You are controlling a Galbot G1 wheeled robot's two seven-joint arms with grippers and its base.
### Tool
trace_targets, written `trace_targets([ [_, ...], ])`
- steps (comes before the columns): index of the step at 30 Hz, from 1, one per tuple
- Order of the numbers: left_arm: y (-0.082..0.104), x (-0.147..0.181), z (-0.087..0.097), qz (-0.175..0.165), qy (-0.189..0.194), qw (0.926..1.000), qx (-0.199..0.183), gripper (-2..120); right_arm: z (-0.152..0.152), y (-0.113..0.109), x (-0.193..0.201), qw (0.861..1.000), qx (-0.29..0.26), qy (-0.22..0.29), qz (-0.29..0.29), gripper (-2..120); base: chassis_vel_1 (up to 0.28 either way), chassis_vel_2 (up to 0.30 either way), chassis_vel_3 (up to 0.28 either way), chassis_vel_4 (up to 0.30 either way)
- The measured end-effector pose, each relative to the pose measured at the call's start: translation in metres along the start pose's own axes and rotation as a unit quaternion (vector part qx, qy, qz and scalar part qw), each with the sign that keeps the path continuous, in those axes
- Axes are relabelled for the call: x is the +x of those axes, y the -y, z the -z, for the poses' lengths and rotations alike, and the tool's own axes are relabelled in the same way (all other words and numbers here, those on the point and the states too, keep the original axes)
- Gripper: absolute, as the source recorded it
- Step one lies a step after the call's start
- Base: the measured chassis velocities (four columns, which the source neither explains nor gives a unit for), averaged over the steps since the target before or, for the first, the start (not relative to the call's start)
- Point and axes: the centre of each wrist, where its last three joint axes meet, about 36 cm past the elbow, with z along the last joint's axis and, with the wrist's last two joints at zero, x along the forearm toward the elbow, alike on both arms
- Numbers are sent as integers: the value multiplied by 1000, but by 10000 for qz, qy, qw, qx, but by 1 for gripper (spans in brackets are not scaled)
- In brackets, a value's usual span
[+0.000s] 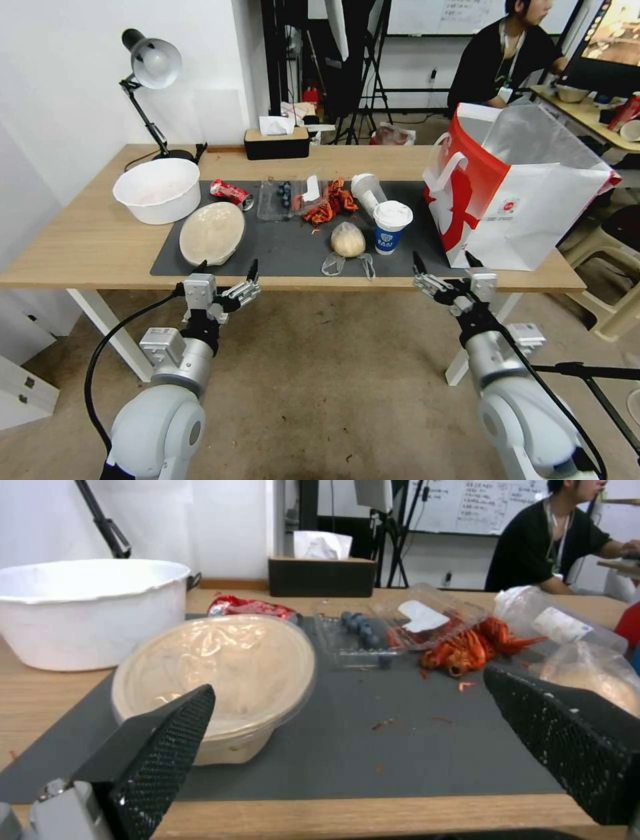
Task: Pick up the trash from the table and place it into the takeout bag.
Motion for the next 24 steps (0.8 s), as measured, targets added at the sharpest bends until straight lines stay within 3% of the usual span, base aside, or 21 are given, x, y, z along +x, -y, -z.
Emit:
trace_targets([
  [11, -3, 3, -5, 145, 105, 9998, -39, 100, -2, -1, -62, 9986, -62, -170, 496, 100, 0, 0, 0, 0],
  [24, -6, 3, -9, 248, 149, 9995, -83, 100, -27, -8, -112, 9973, 30, -519, 526, 97, 0, 0, 0, 0],
])
